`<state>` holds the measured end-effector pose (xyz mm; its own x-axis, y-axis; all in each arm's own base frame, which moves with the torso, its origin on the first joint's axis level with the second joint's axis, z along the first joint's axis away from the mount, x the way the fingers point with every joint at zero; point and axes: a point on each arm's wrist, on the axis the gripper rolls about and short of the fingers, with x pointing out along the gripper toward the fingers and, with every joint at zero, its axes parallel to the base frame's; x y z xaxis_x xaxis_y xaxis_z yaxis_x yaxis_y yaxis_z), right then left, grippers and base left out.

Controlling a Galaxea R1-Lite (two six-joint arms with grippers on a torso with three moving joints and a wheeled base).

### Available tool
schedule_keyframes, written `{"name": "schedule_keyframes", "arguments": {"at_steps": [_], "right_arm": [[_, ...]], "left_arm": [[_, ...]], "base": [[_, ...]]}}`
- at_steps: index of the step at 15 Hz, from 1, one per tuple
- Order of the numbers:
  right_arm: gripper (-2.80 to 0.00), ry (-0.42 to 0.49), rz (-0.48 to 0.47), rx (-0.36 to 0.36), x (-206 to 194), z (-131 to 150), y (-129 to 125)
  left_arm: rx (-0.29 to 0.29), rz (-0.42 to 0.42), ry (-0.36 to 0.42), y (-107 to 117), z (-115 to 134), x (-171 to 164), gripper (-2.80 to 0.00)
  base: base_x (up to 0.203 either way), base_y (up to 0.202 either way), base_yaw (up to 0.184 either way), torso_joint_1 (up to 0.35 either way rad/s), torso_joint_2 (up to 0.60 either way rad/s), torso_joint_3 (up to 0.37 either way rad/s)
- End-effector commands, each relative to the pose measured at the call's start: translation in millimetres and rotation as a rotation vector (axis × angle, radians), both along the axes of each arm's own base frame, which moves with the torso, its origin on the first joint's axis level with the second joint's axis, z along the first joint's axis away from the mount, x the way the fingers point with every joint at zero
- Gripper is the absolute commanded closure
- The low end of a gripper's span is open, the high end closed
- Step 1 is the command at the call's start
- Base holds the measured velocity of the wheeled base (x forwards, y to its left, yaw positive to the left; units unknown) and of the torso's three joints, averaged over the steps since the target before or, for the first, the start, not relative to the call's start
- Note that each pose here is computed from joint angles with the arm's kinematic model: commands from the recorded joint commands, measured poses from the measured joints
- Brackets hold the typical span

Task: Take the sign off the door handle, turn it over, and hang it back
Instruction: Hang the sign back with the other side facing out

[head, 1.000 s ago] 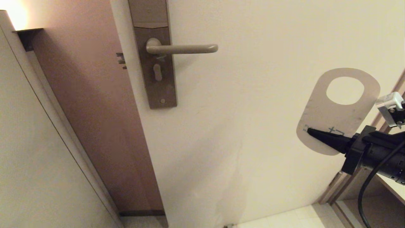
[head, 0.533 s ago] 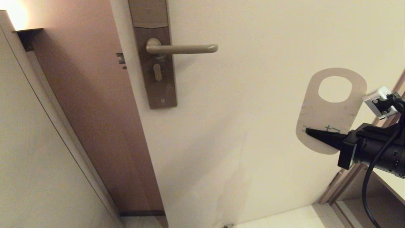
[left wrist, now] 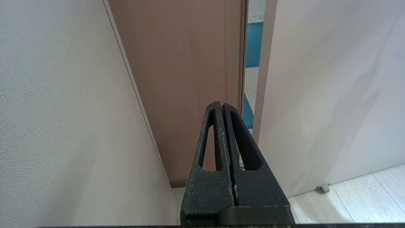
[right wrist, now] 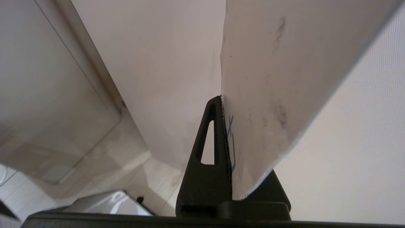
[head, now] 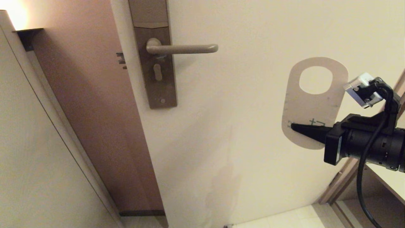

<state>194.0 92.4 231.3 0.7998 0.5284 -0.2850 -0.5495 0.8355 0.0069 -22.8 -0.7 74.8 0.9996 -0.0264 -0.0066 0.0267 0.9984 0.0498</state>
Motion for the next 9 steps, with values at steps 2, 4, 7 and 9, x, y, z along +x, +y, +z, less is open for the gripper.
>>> {"name": "schedule_keyframes", "arguments": {"at_steps": [2,4,7,9], "right_arm": [[0.0,-0.008,0.007,-0.006,4,7,12],[0.0,-0.012,-0.011,-0.022,3,8,19],[0.0,-0.032,-0.071,-0.05,1,10,33],[0.0,-0.057,-0.103,-0.054,3,17,42]], "left_arm": [[0.001,0.0,0.001,0,0,0,0.0],[0.001,0.0,0.001,0,0,0,0.0],[0.001,0.0,0.001,0,0,0,0.0],[0.001,0.0,0.001,0,0,0,0.0]], "base": [[0.0,0.0,0.0,0.0,0.0,0.0],[0.0,0.0,0.0,0.0,0.0,0.0],[0.0,0.0,0.0,0.0,0.0,0.0],[0.0,0.0,0.0,0.0,0.0,0.0]]}}
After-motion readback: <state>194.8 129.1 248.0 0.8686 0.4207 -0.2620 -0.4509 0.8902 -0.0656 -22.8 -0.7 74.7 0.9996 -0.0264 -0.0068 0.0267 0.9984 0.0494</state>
